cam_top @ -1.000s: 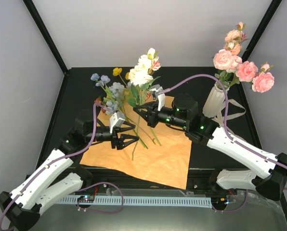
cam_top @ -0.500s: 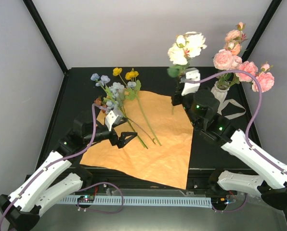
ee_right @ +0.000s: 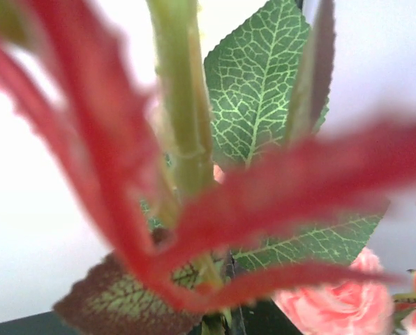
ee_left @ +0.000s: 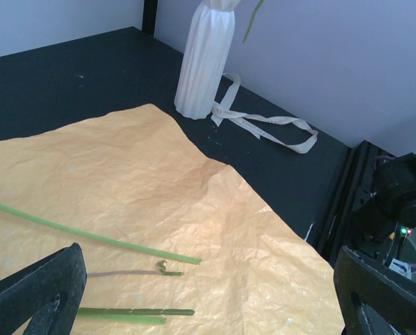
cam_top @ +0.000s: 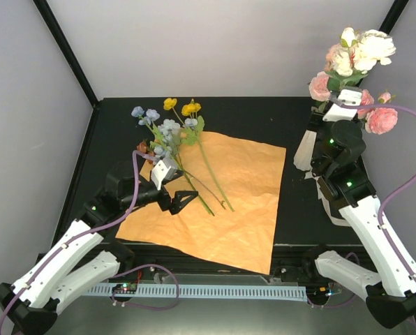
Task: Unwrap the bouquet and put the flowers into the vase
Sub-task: Insert the fake flower into the vase.
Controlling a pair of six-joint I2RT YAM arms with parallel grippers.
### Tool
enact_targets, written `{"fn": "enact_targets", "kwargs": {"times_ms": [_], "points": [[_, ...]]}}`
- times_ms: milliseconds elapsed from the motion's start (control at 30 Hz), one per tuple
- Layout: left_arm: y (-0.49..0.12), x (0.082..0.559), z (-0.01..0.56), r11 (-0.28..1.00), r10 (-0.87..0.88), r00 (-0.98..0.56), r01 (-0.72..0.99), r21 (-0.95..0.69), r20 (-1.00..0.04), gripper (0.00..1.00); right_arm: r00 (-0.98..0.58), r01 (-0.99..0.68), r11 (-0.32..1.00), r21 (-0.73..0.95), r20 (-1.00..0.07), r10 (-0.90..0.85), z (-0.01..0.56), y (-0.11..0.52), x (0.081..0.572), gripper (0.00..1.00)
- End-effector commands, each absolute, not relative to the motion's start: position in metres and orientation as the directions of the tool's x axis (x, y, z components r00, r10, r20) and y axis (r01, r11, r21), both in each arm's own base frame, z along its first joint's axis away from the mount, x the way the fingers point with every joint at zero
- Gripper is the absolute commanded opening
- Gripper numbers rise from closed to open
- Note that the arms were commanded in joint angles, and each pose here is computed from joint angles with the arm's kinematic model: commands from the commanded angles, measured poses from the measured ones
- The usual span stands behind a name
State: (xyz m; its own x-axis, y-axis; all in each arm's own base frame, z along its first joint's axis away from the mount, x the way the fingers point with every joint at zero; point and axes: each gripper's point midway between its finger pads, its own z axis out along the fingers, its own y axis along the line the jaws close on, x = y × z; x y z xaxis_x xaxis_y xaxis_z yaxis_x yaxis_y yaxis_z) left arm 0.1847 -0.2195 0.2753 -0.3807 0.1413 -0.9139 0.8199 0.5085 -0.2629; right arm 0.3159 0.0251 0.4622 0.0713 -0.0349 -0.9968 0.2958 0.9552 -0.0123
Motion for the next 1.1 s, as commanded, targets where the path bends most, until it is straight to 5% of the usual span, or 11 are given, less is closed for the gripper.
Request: {"fn": "enact_targets", "kwargs": {"times_ms": [0, 533, 1067], "points": [[-0.217, 0.184, 0.292, 0.513, 0.126, -0.332, 0.829, -0.225, -0.935, 0.99, 0.141, 0.388, 0.921, 0.028, -0.990, -0.030, 0.486, 0.002, 0.308, 0.01], [-0.216, 0.184, 0.290, 0.516, 0.126, -0.329, 0.828, -0.221, -0.936, 0.99, 0.257, 0.393, 0.910, 0.131, -0.966, 0.029, 0.521, -0.019, 0.315, 0.01], [-0.212, 0.188, 0.290, 0.547, 0.126, -0.318, 0.812, -0.201, -0.940, 0.99, 0.214, 0.381, 0.915, 0.129, -0.976, 0.048, 0.513, -0.025, 0.349, 0.01]]}}
